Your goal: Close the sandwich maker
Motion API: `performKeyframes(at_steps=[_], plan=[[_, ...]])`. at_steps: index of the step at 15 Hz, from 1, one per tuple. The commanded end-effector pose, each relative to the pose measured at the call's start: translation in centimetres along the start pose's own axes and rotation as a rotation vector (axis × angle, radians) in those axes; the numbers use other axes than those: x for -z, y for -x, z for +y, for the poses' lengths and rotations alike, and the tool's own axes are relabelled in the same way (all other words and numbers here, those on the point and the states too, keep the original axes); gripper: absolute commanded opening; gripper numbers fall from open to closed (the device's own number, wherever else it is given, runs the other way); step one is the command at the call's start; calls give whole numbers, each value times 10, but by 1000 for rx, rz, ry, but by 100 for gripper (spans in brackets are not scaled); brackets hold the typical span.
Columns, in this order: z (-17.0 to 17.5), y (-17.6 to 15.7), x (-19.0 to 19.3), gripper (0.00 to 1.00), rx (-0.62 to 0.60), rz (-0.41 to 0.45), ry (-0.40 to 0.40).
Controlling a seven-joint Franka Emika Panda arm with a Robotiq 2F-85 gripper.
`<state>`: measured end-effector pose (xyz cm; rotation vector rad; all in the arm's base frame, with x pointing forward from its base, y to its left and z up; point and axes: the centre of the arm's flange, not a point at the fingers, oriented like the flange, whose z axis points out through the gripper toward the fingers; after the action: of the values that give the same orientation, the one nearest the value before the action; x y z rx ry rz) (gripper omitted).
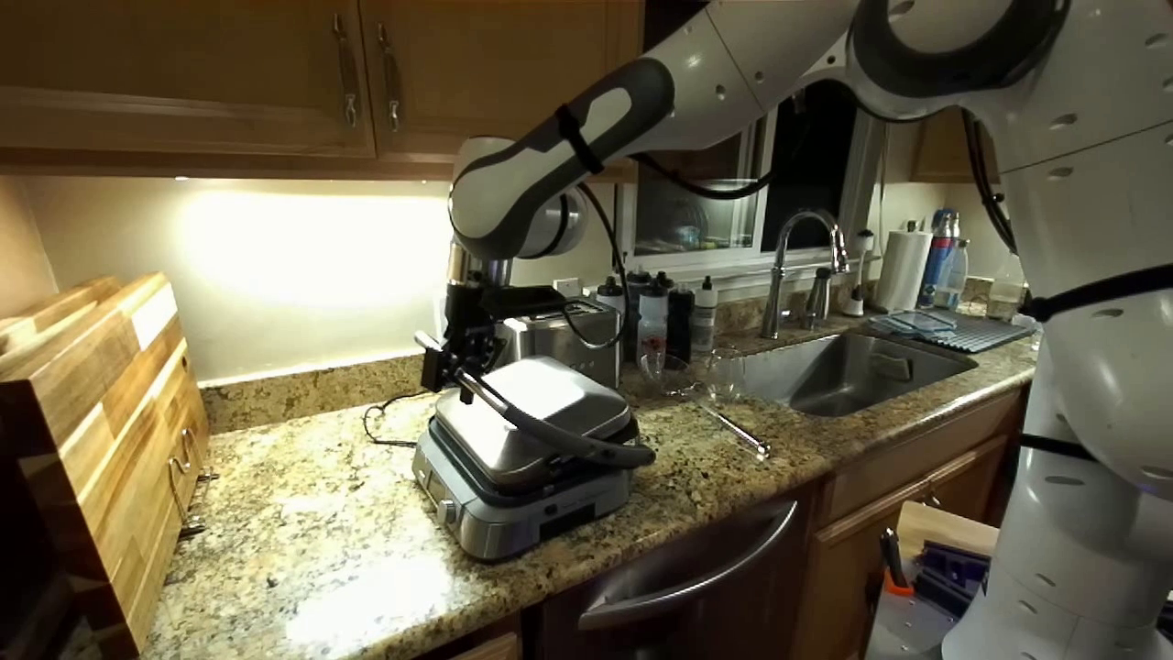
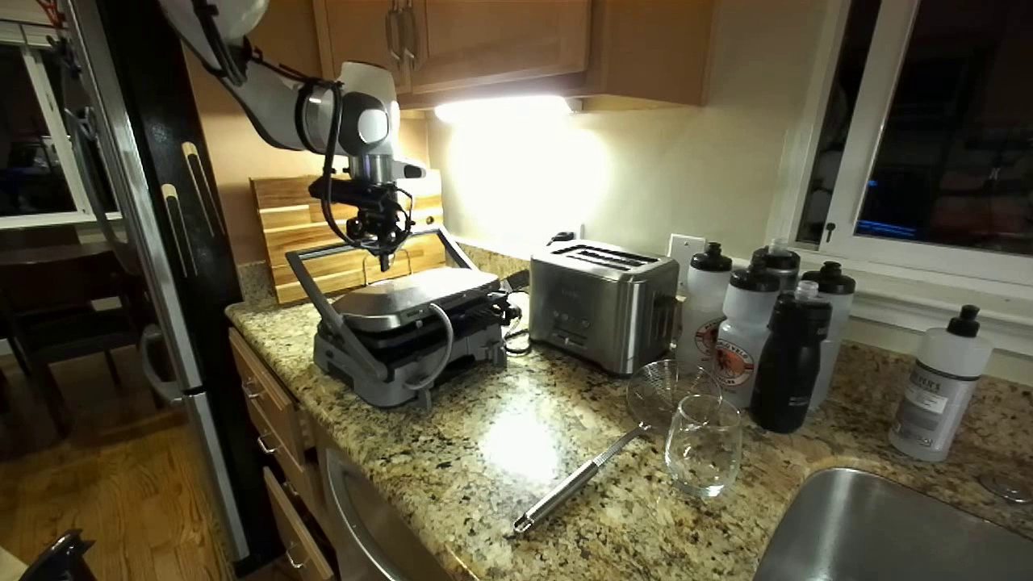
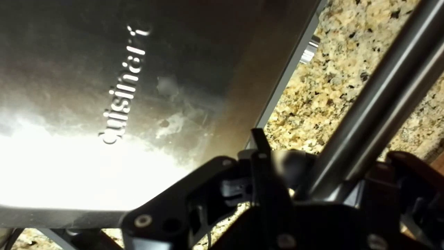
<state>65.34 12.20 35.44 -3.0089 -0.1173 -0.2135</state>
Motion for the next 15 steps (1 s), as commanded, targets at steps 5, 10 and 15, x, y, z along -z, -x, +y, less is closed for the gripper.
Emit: performKeyframes(at_steps=[5,10,15], plan=[[24,0,26,8,82,20,64],[31,4,64,47,144,27,170],[40,6,79,79,146,23,180]])
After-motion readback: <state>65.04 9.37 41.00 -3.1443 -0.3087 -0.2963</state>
